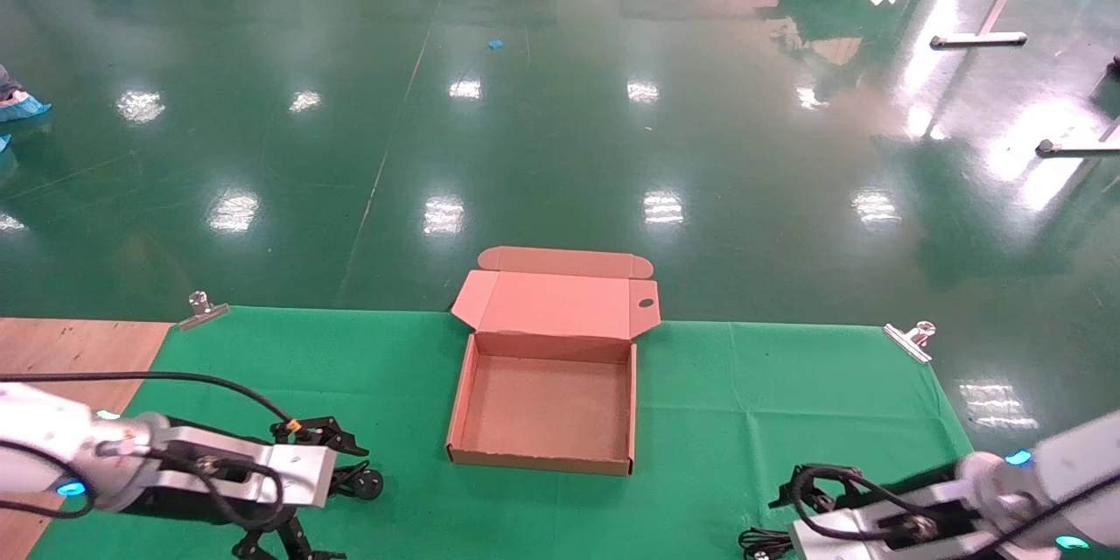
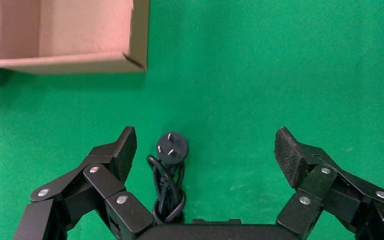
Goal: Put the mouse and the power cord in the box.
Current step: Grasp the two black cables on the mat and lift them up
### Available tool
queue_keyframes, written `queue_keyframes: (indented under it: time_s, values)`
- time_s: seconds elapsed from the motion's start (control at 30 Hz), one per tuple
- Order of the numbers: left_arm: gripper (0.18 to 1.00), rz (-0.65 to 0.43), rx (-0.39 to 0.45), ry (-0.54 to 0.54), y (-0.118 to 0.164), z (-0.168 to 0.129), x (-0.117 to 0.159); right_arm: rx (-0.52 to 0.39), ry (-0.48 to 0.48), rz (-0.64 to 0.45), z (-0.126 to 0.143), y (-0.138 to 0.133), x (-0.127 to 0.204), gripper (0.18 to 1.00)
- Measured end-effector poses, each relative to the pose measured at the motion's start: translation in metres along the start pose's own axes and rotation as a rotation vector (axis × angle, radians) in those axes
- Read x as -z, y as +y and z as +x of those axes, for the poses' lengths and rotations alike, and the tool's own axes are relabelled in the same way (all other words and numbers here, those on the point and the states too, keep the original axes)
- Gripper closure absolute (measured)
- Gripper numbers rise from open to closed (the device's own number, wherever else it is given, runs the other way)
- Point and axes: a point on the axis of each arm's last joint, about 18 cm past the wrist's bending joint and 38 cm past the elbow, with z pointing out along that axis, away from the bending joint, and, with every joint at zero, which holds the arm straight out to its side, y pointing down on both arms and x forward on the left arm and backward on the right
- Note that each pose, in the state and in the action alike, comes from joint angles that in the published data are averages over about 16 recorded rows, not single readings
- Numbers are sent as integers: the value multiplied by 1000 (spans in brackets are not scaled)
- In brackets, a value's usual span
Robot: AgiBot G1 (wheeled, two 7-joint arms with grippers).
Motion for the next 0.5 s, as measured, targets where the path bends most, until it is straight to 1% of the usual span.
queue_keyframes:
  time_s: [0.27, 0.5]
  values:
    - [185, -149, -33, -28, 31, -15, -20, 25, -4, -82, 23, 17, -37, 178]
    - [185, -268, -32, -93, 58, -23, -28, 29, -14, -111, 28, 27, -64, 178]
